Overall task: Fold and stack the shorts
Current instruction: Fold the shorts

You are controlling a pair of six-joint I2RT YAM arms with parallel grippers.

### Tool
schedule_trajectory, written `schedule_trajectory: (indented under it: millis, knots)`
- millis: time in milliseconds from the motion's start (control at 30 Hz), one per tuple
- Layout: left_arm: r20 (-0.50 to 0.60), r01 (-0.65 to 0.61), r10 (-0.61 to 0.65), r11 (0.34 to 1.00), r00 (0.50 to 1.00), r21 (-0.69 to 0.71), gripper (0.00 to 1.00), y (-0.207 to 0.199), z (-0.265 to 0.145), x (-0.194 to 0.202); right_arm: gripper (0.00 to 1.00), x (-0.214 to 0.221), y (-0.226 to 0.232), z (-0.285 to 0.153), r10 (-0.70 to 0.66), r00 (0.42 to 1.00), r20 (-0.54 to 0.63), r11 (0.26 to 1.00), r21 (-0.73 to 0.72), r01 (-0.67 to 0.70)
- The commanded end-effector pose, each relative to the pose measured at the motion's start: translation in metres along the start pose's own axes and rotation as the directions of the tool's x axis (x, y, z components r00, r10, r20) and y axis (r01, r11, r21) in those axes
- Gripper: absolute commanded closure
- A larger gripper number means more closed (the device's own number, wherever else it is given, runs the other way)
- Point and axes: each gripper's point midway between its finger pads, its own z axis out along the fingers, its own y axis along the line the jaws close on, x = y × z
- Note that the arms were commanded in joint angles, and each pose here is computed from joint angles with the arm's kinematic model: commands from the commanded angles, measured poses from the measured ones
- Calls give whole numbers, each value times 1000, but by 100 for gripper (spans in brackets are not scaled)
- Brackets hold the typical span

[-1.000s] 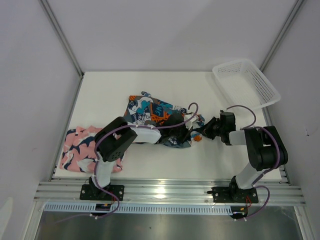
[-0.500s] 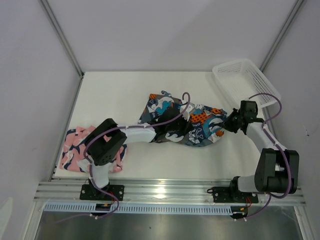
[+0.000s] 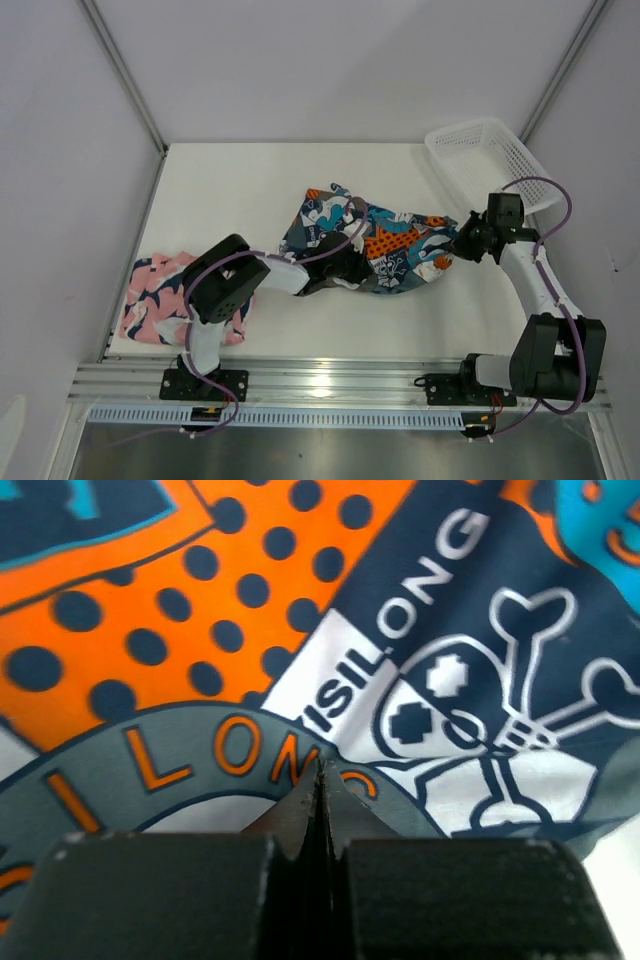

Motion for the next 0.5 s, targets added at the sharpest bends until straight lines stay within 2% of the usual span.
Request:
schedule_trajectory:
  millis: [0, 167, 467]
  knots:
    - [87, 57, -53, 997, 995, -47, 100, 7, 2, -12, 100, -17, 9, -25, -2, 997, 82, 1000, -8, 2]
    - [120, 91, -84, 994, 989, -53, 100, 6, 9, -2, 100, -30, 28, -43, 45, 992, 117, 997, -62, -38]
    - [205, 103, -81, 990, 975, -98, 100, -28, 32, -11, 100, -33, 71, -56, 101, 992, 76, 986, -138, -90]
